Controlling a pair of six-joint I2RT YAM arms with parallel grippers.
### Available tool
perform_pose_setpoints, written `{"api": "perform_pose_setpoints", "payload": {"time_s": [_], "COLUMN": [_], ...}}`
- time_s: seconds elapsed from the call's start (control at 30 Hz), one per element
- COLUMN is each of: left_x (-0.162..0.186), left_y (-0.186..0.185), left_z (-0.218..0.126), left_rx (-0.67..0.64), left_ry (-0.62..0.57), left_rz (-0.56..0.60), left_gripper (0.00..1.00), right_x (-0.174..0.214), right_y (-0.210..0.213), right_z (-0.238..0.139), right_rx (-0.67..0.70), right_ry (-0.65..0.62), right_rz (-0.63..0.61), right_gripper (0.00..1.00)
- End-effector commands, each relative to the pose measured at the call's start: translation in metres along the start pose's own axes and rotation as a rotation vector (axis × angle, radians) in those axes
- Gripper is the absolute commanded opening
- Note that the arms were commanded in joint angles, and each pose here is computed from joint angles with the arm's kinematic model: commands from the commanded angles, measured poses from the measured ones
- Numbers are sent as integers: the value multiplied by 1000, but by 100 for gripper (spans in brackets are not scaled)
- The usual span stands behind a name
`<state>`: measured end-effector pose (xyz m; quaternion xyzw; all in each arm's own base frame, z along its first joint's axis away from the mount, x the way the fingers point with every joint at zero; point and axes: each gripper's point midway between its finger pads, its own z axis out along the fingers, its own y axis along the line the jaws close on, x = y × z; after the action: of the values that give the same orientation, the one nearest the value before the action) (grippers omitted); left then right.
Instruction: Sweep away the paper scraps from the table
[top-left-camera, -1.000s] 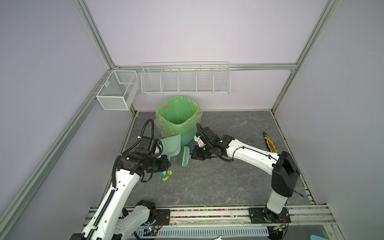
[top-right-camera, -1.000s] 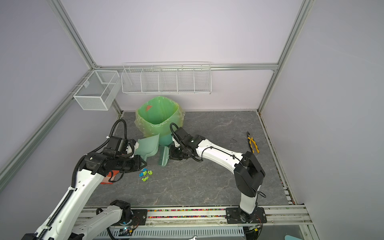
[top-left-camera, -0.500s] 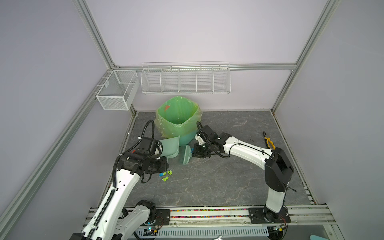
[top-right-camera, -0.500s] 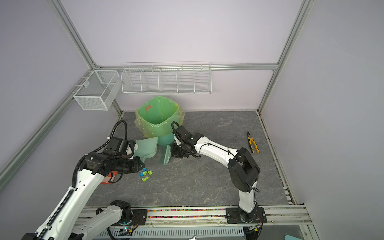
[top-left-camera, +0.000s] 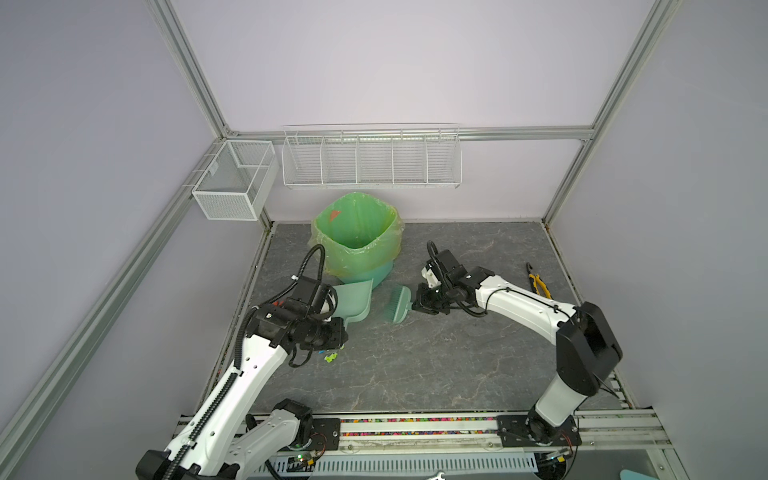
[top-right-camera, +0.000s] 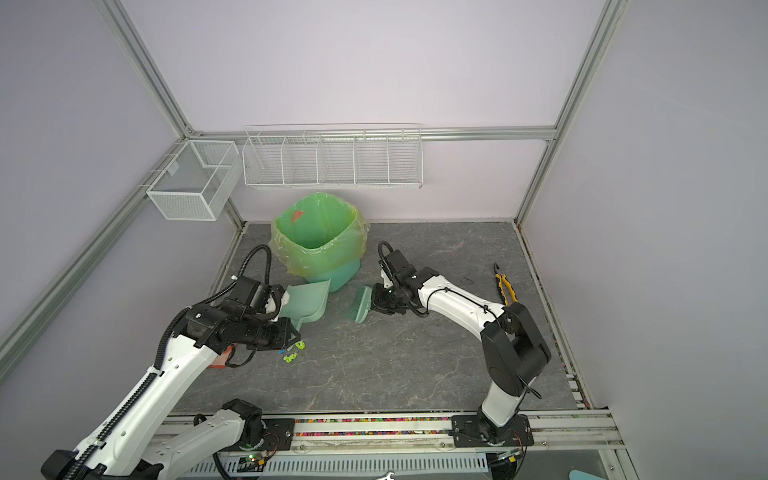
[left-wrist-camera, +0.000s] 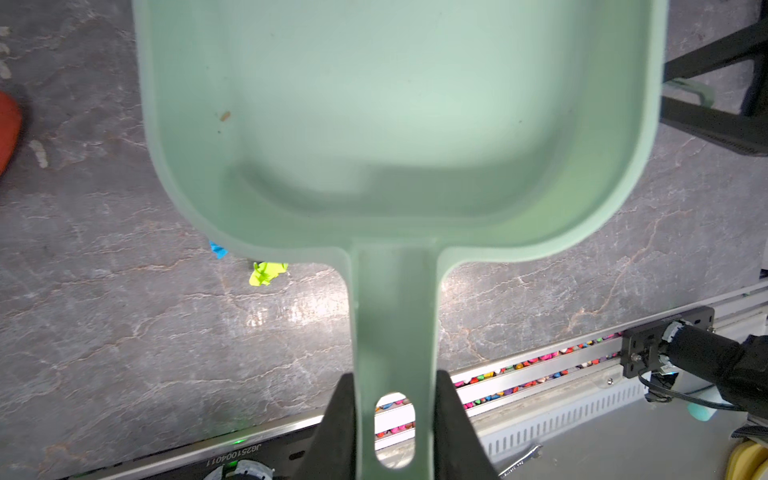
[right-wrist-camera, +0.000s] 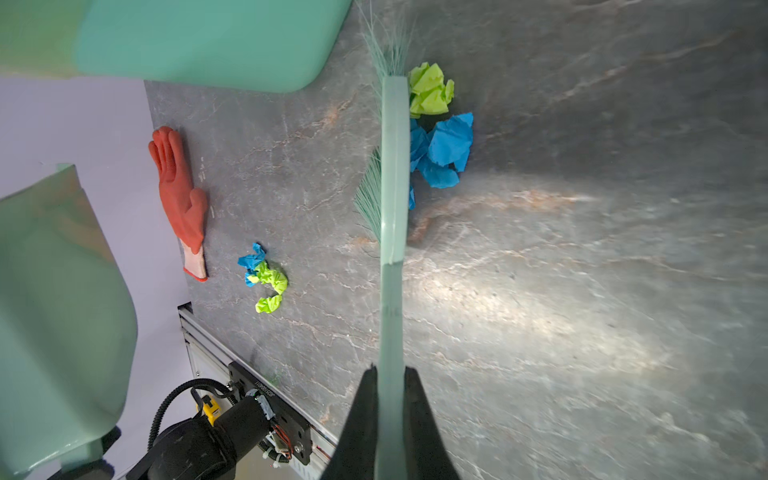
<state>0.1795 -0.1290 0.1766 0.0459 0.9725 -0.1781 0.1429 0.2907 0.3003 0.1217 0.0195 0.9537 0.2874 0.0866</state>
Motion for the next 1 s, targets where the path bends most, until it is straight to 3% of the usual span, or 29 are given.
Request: {"api": "perform_pose_setpoints", "payload": {"time_s": [0.0, 0.33, 0.97], "left_x": [-7, -14, -37], "left_y": [-13, -55, -97], "left_z": [7, 38, 72], "left_rx": [21, 58, 70], "left_ry": [-27, -19, 15], "left_rz": [-8, 50, 136], "left_gripper": [0, 0, 0], "right_x": [9, 14, 6], "right_y": [-45, -102, -70], "right_z": [-13, -72, -128], "right_rx": [123, 174, 69], "right_ry": [4, -59, -152], "right_rz": [46, 113, 65], "right_gripper": [7, 7, 7]}}
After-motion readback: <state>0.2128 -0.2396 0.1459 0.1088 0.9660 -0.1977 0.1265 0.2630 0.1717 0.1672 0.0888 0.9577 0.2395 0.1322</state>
